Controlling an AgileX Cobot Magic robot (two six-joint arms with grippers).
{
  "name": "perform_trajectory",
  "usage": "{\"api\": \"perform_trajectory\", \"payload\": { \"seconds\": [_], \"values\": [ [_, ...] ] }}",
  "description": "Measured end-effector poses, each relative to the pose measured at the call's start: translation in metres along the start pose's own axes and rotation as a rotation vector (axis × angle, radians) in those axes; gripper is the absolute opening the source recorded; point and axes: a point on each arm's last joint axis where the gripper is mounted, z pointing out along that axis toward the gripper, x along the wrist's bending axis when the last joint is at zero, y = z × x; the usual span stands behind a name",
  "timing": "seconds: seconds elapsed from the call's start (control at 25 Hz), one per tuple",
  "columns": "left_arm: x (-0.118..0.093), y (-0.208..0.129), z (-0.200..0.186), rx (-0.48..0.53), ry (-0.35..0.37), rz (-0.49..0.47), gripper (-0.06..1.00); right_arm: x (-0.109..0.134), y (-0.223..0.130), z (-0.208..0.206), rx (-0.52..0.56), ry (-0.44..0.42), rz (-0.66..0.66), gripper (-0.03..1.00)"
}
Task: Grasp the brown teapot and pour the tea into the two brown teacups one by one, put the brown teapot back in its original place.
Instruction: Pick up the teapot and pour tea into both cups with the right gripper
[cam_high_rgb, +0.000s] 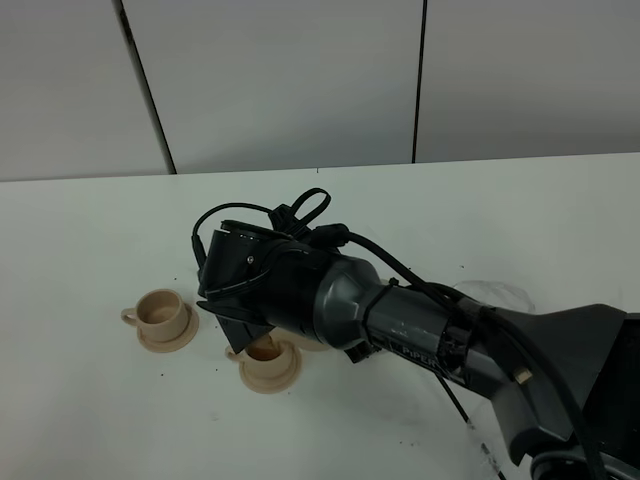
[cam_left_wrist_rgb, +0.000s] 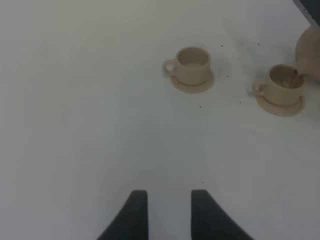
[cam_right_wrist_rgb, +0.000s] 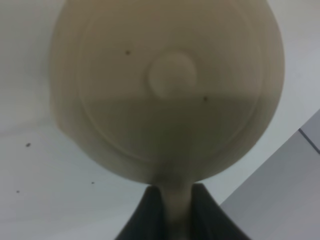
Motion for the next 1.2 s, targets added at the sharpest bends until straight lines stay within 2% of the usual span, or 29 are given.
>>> {"api": "perform_trajectory", "payload": {
  "seconds": [1.2],
  "values": [
    [0.000,0.000,0.000,0.000,0.000,0.001,0.28,-0.003,-0.003,-0.011,0.011,-0.039,-0.008,0.09]
  ]
}}
